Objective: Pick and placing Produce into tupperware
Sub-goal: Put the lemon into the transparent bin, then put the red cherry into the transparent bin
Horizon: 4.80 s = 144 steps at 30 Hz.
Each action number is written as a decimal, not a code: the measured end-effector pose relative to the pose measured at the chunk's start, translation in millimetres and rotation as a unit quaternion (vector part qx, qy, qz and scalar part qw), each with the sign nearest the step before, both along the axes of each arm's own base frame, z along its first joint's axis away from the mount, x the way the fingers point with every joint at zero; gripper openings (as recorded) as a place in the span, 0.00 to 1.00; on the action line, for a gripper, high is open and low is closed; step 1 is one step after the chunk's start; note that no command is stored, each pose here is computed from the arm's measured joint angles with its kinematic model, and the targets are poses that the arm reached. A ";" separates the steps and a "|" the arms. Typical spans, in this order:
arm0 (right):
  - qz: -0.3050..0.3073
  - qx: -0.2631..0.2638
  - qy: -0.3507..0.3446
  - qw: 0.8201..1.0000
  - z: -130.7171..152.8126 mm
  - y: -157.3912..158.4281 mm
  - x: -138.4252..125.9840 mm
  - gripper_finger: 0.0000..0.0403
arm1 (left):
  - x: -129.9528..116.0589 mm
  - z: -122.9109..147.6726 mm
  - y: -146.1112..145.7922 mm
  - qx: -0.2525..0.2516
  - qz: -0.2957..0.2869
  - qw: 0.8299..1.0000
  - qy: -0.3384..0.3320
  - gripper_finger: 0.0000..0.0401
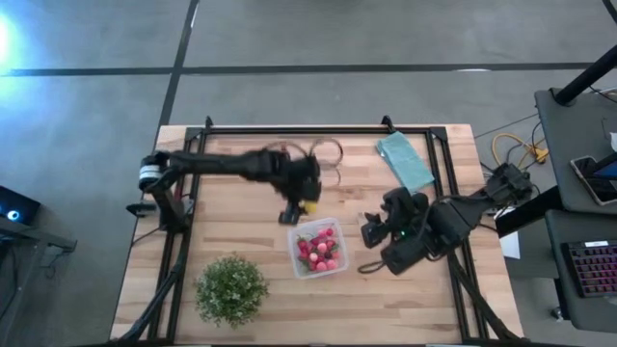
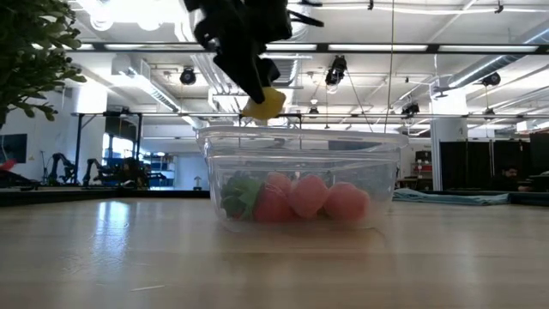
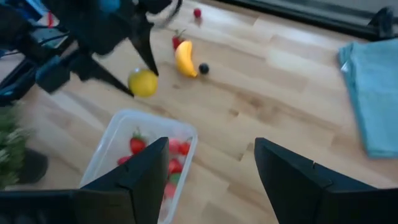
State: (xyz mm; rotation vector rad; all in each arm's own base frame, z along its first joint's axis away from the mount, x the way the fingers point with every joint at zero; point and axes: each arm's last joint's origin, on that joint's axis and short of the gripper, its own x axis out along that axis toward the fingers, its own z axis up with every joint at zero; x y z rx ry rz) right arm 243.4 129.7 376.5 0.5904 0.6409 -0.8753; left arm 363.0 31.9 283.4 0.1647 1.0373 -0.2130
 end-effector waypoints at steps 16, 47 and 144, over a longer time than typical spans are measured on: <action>0.000 0.014 -0.009 1.000 -10.6 18.0 -9.9 0.57 | 1.2 -42.1 -61.9 -0.092 0.104 0.990 0.012 0.50; -0.016 0.011 -0.008 1.000 -15.5 16.7 -10.8 0.57 | -43.2 -12.0 160.7 -0.062 0.492 0.868 -0.021 0.74; -0.062 0.009 -0.022 0.998 -31.5 14.8 -10.4 0.57 | -60.8 -122.6 233.7 -0.088 0.613 0.784 0.036 0.33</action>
